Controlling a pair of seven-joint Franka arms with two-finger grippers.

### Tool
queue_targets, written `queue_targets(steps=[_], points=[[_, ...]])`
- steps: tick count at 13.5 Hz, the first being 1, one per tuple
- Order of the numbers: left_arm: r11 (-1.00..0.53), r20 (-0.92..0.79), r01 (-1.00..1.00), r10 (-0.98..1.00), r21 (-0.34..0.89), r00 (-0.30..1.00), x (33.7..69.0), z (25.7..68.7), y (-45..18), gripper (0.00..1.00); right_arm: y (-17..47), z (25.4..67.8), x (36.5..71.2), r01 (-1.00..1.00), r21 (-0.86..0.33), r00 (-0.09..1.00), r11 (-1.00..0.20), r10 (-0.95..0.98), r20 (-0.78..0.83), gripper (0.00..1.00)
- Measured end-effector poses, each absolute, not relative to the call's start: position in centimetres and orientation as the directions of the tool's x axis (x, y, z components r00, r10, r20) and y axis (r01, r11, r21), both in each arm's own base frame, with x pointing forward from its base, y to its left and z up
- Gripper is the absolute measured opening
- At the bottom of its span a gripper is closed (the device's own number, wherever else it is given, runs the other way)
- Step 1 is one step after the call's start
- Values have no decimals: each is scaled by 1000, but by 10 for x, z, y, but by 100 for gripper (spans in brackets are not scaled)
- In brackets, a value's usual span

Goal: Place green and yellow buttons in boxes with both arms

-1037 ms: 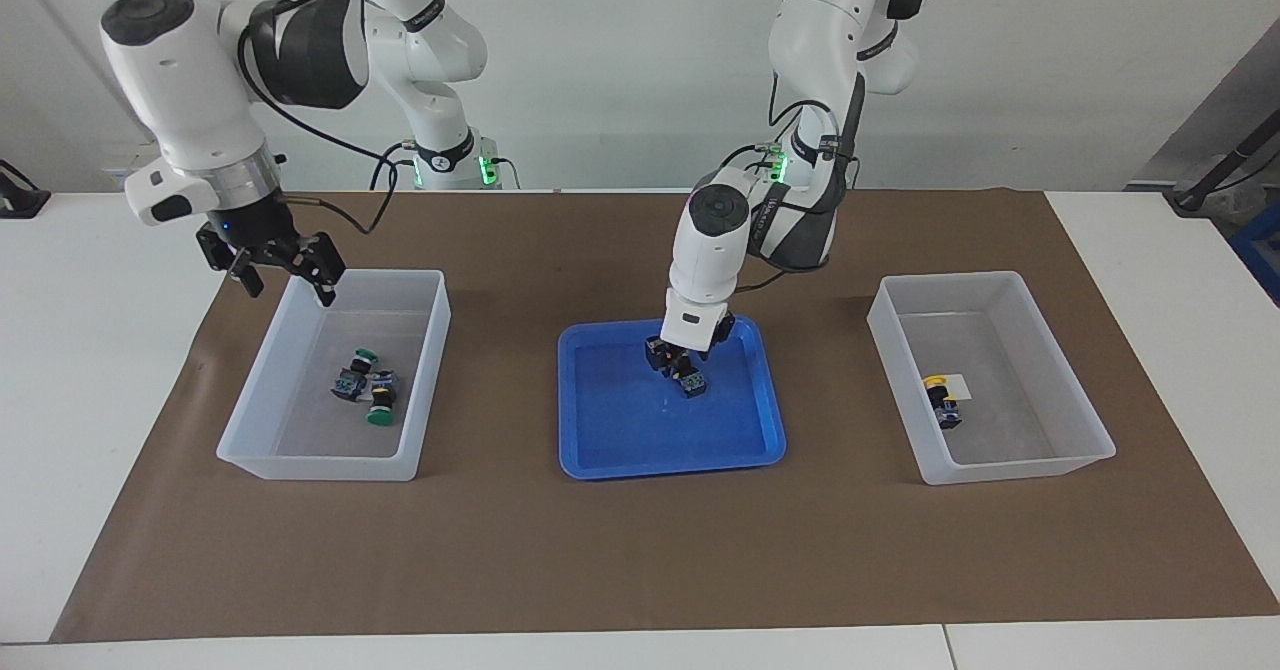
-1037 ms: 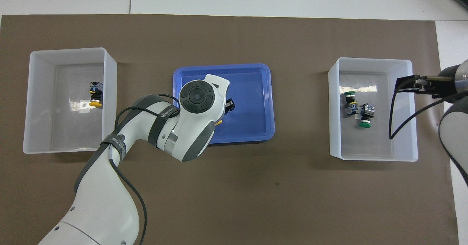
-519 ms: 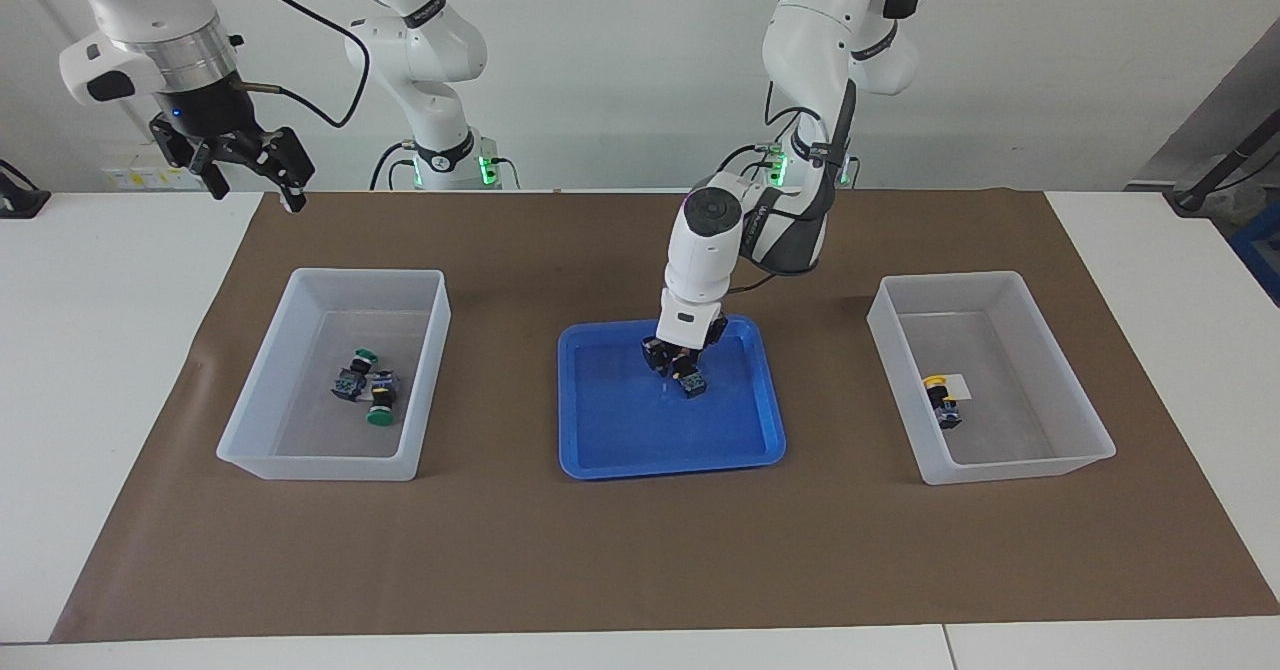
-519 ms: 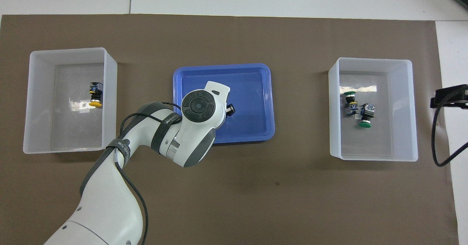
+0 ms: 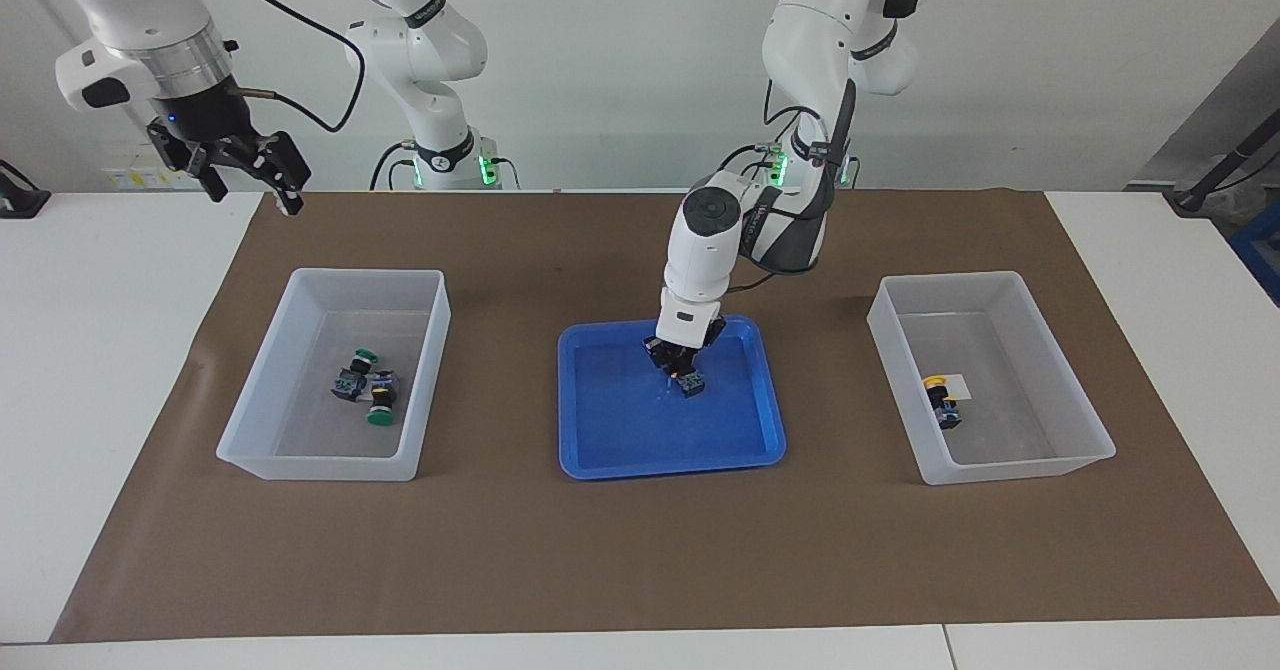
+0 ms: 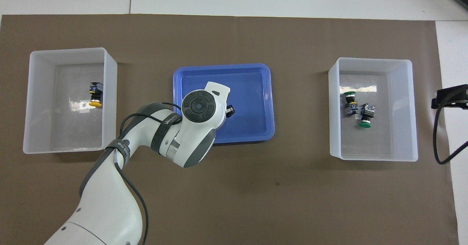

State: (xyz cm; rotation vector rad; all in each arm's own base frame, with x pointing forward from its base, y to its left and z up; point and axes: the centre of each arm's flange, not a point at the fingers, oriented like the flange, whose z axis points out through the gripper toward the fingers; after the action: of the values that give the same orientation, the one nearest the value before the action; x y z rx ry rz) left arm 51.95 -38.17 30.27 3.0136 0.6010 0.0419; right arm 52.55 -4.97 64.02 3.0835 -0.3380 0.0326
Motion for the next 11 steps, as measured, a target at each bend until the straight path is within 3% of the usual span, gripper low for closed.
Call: queue_targets(steps=[5, 11], points=[[-899, 9, 434, 436, 57, 900, 564, 374, -363, 41, -41, 647, 523, -246, 9, 969, -969, -246, 8, 100], [-923, 34, 381, 383, 61, 923, 636, 456, -255, 41, -41, 646, 523, -258, 0, 966, -966, -258, 5, 100]])
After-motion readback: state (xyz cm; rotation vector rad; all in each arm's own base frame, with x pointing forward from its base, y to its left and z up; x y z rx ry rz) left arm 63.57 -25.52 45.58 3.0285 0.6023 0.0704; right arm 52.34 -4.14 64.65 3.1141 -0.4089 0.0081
